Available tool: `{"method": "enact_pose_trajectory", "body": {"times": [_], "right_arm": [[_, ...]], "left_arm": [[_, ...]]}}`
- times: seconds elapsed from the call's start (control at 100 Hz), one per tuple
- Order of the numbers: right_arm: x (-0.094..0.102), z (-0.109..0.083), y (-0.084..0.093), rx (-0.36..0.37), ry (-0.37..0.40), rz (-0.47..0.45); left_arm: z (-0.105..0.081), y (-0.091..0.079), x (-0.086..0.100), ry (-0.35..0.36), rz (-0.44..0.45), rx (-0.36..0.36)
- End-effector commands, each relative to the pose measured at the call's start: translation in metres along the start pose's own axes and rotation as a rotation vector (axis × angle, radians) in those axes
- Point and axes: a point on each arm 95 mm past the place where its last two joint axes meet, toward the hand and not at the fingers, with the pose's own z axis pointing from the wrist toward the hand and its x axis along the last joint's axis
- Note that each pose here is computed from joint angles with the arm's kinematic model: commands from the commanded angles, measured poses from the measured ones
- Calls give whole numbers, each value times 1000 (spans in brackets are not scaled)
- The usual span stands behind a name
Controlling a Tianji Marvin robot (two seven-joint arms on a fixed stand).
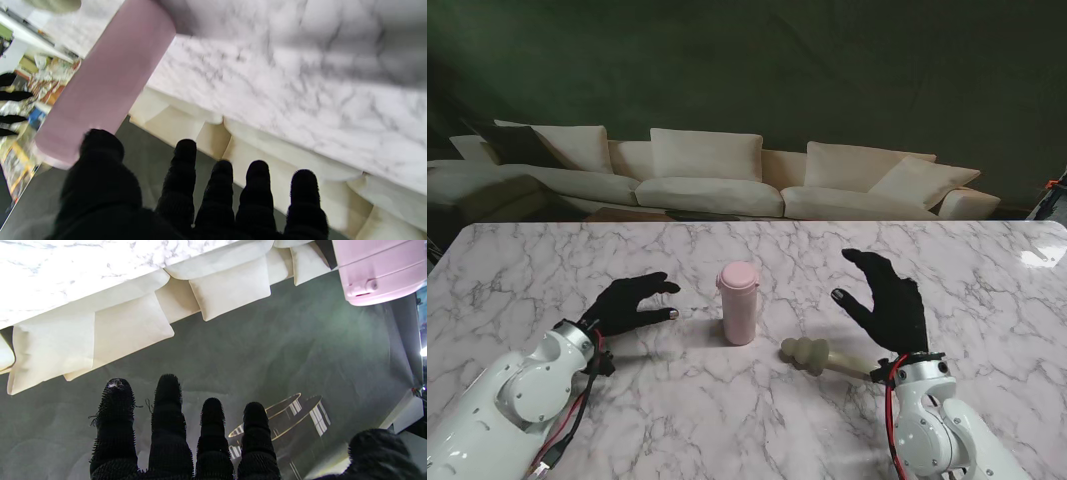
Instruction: Clean the thermos with cup brush
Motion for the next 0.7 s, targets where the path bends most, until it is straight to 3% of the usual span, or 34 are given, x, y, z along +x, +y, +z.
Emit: {"method": "enact_pose_trajectory", "body": {"times": [0.0,0.14,0.25,0.37,0.46,0.57,0.69], "right_arm": [[2,-1,7,-6,13,0],[9,8,21,3,52,26],[16,19,28,-24,91,49],[24,31,28,-33,130,105],[25,36,19,-25,168,125],[18,42,0,-21,213,159],[10,43,-17,1,197,211]], "left_arm": [[0,-16,14,44,10,101],[-4,-43,45,151,-8,332],[-7,-52,73,237,-131,439],[-7,-50,91,311,-202,477],[-3,-41,94,317,-215,470],[10,-18,85,259,-286,433],[24,10,68,149,-311,370]]}}
